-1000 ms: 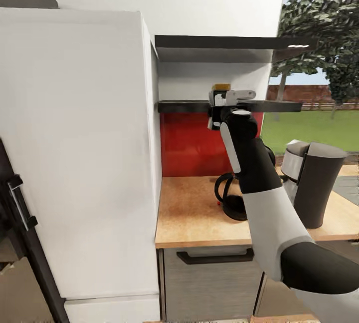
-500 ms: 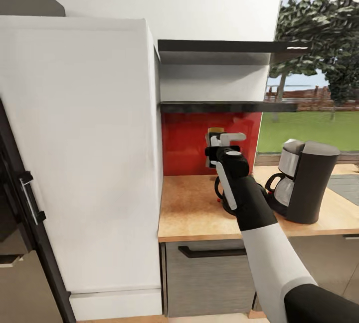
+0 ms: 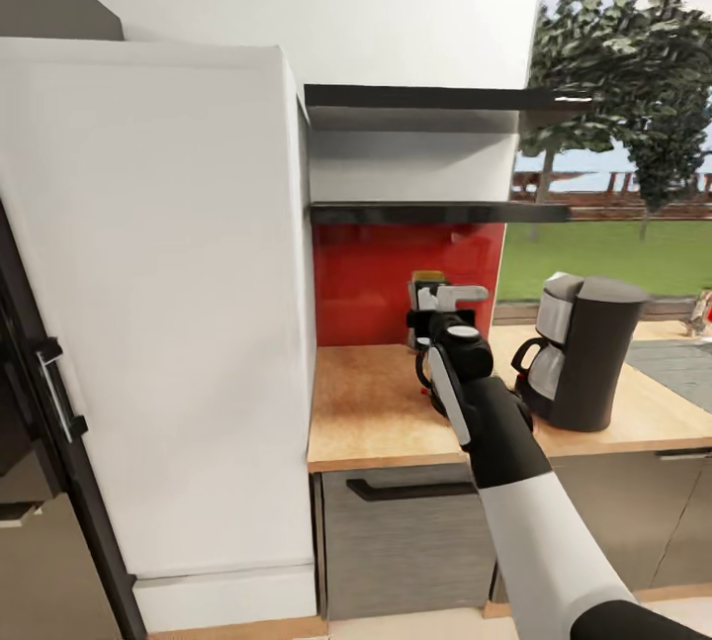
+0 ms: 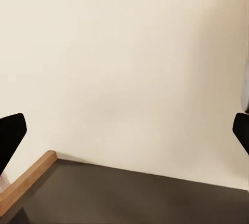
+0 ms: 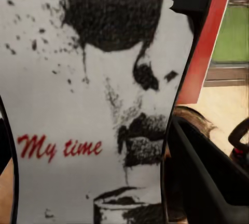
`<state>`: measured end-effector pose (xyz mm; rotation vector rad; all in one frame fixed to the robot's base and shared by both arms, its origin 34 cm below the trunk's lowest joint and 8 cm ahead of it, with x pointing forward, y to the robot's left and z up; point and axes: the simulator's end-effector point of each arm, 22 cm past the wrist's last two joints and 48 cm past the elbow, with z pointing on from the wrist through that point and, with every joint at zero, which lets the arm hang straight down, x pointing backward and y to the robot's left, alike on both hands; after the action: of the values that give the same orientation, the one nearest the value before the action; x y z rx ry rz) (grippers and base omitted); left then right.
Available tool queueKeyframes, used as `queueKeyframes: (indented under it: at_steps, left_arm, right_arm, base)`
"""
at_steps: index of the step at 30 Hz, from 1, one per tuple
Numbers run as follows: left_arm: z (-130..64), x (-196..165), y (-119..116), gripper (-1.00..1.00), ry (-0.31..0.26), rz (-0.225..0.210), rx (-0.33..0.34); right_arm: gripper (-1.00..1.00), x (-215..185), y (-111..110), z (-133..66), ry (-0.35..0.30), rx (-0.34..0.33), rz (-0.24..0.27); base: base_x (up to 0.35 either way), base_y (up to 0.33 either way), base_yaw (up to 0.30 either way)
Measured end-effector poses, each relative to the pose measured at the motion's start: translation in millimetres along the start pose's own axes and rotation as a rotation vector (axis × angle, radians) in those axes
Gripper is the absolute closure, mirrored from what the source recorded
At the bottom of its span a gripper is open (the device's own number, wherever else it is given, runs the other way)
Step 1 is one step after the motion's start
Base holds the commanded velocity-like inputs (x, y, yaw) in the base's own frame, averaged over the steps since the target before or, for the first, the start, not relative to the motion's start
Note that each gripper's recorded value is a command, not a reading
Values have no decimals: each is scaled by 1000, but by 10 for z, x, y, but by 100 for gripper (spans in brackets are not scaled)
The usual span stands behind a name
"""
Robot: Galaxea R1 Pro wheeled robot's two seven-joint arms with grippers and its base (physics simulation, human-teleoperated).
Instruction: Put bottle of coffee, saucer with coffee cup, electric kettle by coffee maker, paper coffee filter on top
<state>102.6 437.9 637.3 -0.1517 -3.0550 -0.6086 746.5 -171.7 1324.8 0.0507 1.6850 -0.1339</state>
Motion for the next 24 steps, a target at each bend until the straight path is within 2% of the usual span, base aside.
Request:
queueKeyframes:
  at_steps: [3, 9, 13, 19, 21, 23, 24]
  left_arm:
    - [-3, -29, -14, -100, -1, -2, 0]
    - [-16, -87, -80, -100, -9, -5, 9]
    - [-17, -103, -81, -100, -12, -16, 10]
    - [-18, -126, -72, -100, -19, -21, 7]
    - [-16, -149, -48, -100, -25, -23, 2]
    - [-13, -164, -27, -100, -33, -24, 0]
    - [-11, -170, -11, -100, -35, -25, -2]
  right_arm:
    - [100, -12, 2, -19, -44, -1, 20]
    - [100, 15, 21, -35, -51, -3, 21]
    - [100, 8, 24, -49, -52, -4, 20]
    - [100, 39, 23, -56, -45, -2, 15]
    - [100, 325, 69, 52, 15, -6, 1]
    - [100, 546, 100, 181, 21, -2, -1]
    - [100, 594, 36, 229, 10, 13, -10]
  base:
    - [-326, 0, -211]
    - [-334, -15, -218]
    - [-221, -205, -220]
    - [45, -275, -228]
    - [100, -92, -255]
    - [31, -28, -260]
    - [12, -11, -262]
